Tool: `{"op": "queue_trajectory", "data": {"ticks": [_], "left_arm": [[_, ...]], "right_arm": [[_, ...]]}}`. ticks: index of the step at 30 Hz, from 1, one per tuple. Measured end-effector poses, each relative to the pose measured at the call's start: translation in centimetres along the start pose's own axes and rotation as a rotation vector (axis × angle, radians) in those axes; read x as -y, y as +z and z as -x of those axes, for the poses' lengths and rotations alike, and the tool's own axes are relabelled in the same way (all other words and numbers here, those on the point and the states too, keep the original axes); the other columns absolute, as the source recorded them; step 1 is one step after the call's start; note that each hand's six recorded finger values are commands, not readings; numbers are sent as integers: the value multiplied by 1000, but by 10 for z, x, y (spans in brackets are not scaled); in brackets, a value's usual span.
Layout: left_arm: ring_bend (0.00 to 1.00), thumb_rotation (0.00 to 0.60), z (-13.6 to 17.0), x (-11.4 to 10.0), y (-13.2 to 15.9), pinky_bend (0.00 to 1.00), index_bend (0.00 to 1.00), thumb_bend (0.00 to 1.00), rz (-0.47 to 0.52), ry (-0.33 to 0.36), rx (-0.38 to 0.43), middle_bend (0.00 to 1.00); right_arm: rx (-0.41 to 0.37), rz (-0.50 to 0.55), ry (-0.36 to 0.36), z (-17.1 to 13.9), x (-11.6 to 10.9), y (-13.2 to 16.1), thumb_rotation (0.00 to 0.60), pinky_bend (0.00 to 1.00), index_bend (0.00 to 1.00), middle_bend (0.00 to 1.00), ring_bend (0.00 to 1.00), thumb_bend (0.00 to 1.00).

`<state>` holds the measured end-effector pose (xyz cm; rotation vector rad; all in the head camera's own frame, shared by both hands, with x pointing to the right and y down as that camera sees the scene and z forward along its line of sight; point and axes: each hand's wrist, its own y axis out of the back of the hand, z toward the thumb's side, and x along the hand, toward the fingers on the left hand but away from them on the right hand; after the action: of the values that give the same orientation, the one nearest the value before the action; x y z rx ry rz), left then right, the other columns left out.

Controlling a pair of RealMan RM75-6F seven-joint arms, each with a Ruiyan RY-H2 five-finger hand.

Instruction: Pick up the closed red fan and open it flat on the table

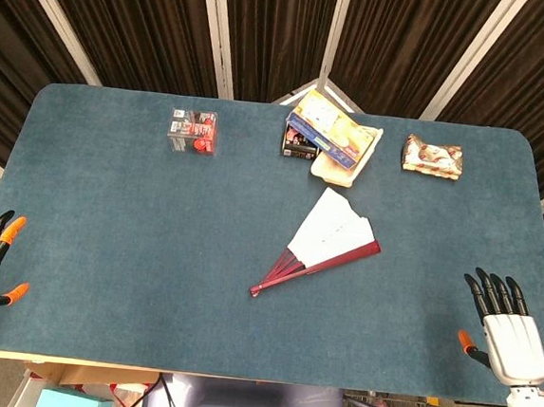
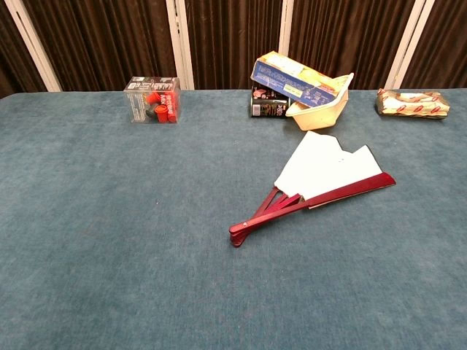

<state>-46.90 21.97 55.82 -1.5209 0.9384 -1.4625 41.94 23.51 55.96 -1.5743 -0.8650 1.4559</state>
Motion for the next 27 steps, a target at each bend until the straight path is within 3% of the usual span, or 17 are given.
{"op": "queue_trajectory", "data": {"ticks": [11,27], "left_arm": [[0,600,1,-1,-2,0,0,0,10,-7,-11,0],[0,600,-2,-1,-1,0,0,0,8,0,-14,0]], "right_arm": [[-7,-4,-10,-1,0,2,600,36,0,0,0,295],[-100,-1,-12,4,6,19,600,36,0,0,0,294]]}}
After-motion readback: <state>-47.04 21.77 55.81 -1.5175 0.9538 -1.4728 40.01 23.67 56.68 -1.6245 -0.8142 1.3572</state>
